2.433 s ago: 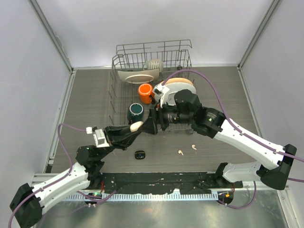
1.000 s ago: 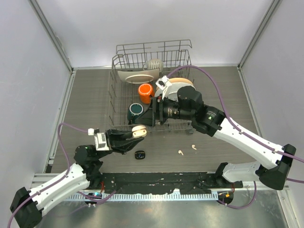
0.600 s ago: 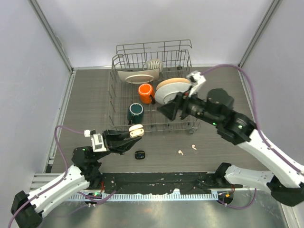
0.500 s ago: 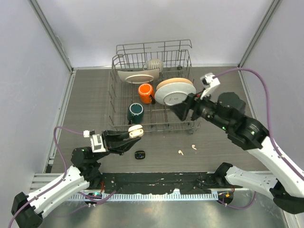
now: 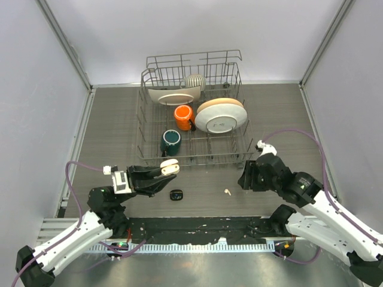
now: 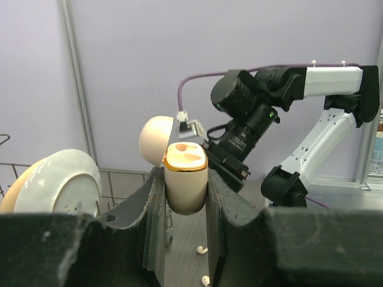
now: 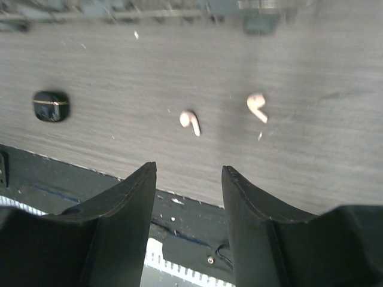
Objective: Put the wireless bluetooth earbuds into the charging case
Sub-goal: Pick up the earbud from the center of the board.
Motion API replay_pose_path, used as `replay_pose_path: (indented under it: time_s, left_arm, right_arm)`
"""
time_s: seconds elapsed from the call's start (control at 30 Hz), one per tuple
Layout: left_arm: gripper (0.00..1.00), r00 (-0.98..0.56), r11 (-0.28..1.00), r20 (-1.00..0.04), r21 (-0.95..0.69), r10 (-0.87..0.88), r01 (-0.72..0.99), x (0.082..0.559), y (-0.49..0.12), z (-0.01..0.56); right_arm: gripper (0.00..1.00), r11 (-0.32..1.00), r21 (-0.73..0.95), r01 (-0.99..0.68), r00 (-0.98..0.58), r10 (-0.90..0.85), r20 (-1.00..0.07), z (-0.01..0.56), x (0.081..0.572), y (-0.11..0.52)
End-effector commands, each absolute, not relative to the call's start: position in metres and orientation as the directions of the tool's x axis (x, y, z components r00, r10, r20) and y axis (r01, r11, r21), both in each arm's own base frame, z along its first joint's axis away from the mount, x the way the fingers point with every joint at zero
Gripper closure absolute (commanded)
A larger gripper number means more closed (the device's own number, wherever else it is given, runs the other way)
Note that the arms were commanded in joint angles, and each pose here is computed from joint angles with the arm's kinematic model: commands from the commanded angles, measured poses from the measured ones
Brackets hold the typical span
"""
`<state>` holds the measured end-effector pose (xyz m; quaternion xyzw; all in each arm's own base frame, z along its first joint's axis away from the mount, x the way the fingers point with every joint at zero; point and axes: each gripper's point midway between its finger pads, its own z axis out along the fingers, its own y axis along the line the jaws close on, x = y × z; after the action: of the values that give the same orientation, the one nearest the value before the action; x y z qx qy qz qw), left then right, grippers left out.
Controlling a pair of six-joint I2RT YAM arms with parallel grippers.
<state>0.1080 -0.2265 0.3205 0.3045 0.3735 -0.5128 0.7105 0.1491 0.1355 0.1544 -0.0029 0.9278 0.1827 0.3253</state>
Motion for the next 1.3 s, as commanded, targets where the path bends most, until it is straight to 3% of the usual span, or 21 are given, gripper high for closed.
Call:
replay_pose_path:
  time_s: [0.0, 0.27, 0.6, 0.97, 1.27]
  left_arm:
    - [1.0, 0.223, 0.285, -0.817, 0.075, -0.532, 0.956, 0.101, -0.222, 0.337]
    - [1.0, 0.223, 0.287, -0.814, 0.072, -0.536, 0.955, 0.101, -0.221, 0.337]
    - [1.0, 0.221, 0.3, -0.817, 0.062, -0.533, 0.952, 0.102, -0.218, 0.334]
    - [1.0, 0.217, 0.31, -0.829, 0.055, -0.516, 0.949, 0.106, -0.22, 0.328]
    - [1.0, 0.212, 0.308, -0.832, 0.053, -0.513, 0.95, 0.106, -0.221, 0.328]
  right_arm:
    - [0.48, 0.882, 0.454, -0.126, -0.828, 0.158, -0.538, 0.141, 0.139, 0.157]
    - [0.47, 0.893, 0.398, -0.207, -0.831, 0.054, -0.554, 0.115, 0.155, 0.184]
    - [0.47, 0.945, 0.216, -0.246, -0.747, -0.043, -0.664, 0.079, 0.172, 0.185]
    - [0.51, 0.908, 0.24, -0.344, -0.662, -0.053, -0.747, 0.072, 0.18, 0.202]
    - [0.51, 0.905, 0.251, -0.345, -0.683, -0.059, -0.728, 0.044, 0.168, 0.198]
